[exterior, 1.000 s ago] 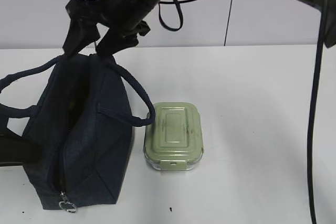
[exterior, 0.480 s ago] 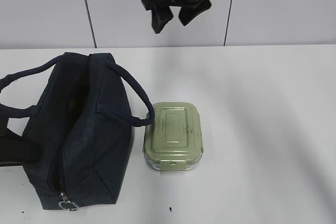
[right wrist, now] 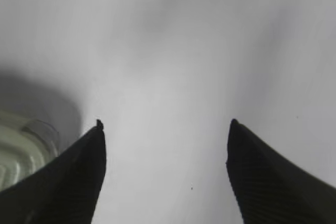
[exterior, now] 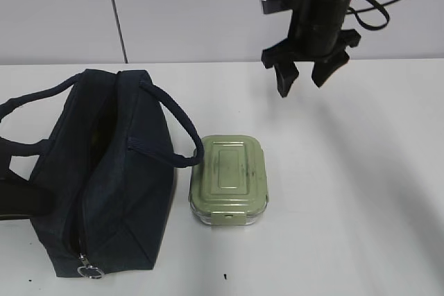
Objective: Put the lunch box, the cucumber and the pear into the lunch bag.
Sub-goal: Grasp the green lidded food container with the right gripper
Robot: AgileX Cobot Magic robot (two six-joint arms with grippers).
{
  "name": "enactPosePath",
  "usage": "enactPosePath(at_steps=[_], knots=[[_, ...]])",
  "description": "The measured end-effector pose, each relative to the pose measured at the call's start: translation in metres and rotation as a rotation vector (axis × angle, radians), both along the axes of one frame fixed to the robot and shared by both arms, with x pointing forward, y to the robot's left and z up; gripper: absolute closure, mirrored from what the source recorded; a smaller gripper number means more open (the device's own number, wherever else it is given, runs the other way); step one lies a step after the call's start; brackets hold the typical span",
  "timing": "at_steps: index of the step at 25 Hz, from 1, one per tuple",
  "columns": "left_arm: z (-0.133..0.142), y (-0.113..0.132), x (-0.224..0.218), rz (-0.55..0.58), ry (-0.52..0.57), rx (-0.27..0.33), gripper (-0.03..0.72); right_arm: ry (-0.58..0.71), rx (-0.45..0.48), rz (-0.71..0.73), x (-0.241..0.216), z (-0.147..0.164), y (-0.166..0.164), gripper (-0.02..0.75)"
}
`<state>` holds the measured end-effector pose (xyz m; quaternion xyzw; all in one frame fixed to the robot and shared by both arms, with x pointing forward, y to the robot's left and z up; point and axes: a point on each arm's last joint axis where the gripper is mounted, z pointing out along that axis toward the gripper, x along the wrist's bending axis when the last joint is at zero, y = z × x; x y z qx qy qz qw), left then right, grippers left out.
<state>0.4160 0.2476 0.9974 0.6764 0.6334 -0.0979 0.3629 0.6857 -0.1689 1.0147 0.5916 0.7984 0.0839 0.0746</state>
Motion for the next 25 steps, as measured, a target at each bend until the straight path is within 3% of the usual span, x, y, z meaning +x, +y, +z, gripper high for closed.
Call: enactPosePath(at_steps=[9,15,25], knots=[[0.0,0.0,0.0,-0.001,0.001,0.0,0.701,0.183,0.217,0.02,-0.024,-0.027,-0.023,0.253],[0.0,0.0,0.0,-0.001,0.001,0.0,0.701,0.209,0.341,0.074,-0.038,-0.027,-0.036,0.283],[0.0,0.0,0.0,-0.001,0.001,0.0,0.701,0.257,0.663,0.212,-0.071,-0.059,-0.04,0.288]])
